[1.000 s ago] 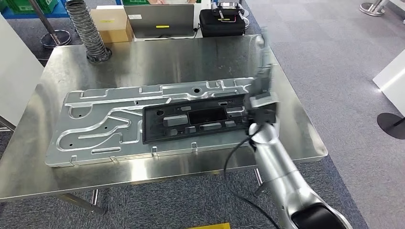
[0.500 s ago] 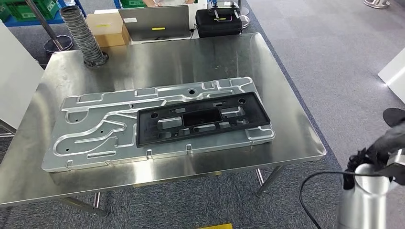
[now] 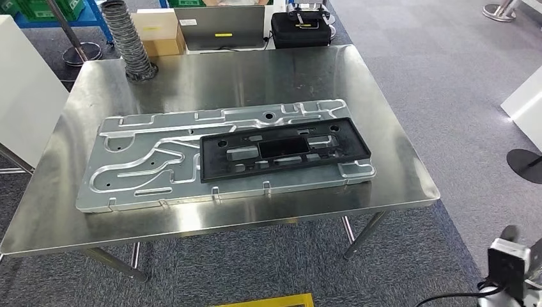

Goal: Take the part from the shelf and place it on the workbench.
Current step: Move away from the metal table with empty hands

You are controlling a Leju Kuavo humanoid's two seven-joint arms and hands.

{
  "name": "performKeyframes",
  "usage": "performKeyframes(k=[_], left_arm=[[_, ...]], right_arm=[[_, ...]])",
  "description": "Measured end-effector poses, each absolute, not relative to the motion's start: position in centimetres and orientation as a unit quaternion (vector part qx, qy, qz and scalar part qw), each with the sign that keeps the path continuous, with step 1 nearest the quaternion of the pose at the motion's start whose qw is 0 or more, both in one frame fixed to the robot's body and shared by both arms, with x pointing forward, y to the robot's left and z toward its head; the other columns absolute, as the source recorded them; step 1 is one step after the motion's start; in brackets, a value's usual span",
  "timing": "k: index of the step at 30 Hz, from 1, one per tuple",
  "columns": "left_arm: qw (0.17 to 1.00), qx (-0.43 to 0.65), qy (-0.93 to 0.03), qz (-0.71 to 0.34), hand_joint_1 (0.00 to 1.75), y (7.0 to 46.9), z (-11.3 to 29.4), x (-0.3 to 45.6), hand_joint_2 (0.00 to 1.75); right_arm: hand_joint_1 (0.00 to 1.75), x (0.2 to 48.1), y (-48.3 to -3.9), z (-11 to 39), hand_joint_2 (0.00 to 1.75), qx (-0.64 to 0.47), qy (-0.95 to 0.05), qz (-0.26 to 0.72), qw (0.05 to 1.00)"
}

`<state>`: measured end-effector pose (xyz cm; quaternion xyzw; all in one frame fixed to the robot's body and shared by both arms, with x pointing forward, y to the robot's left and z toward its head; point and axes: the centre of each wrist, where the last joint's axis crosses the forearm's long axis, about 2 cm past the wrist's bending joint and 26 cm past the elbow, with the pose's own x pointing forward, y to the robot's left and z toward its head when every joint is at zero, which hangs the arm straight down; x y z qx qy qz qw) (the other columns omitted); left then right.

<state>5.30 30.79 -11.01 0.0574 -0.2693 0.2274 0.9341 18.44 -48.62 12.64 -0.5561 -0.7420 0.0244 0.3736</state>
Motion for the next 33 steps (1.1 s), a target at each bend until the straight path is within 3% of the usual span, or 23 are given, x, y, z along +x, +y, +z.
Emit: performKeyframes(k=[9,16,25,33], left_arm=[[0.937,0.05,-0.259,0.227,0.0,30.3,-11.0,5.2,0.0],[0.944,0.038,-0.246,0.217,0.0,29.4,-11.1,4.4,0.0],[0.957,0.002,-0.228,0.177,0.0,27.8,-11.1,4.5,0.0],[0.963,-0.017,-0.224,0.15,0.0,26.9,-11.1,4.5,0.0]], right_arm=[[0.0,14.2,-47.4,0.2,0.0,-0.572,-0.582,0.112,0.568],[0.0,8.2,-43.6,-7.2,0.0,-0.465,-0.369,0.144,0.792],[0.0,4.5,-37.8,-10.2,0.0,-0.291,-0.167,0.051,0.941],[0.0,4.1,-34.0,-10.9,0.0,-0.187,-0.121,0.02,0.975]])
